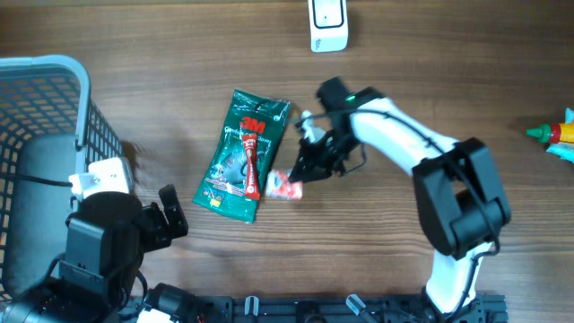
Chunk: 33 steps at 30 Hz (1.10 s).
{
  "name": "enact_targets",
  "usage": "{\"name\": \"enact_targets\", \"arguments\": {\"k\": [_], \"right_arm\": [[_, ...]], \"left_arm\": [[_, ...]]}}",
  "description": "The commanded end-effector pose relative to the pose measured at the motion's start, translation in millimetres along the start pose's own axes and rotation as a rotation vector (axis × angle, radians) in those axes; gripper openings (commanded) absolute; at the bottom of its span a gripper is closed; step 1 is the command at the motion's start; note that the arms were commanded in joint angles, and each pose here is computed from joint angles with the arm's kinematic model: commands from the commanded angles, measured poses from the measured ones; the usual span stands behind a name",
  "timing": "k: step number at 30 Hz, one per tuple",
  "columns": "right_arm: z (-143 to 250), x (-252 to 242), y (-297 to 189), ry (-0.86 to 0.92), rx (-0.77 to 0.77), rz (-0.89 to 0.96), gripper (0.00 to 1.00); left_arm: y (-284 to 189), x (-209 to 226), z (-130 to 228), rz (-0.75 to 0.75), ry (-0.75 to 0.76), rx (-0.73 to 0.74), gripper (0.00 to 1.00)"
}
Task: Scan the item barcode
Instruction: 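Return the right gripper and grasp the red-white tissue packet, then hold the tissue packet up to the white scanner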
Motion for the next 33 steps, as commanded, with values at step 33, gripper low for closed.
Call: {"name": "enact_targets", "arguments": {"k": [33], "right_arm": [[-18, 9, -252, -0.1, -0.932, 0.525, 0.05]], "left_arm": [[-1, 1, -1, -0.002, 0.007, -0.01, 1.0]]}}
Point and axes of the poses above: each gripper's point midway between its finger pads, its own y axis out along the fingers, its own x axis along the line the jaws close on, z = x × y, the point moved 6 cm from there along -y, back along the fingers, and after that the axes turned 14 degrees about -y, right-handed, at the moved point
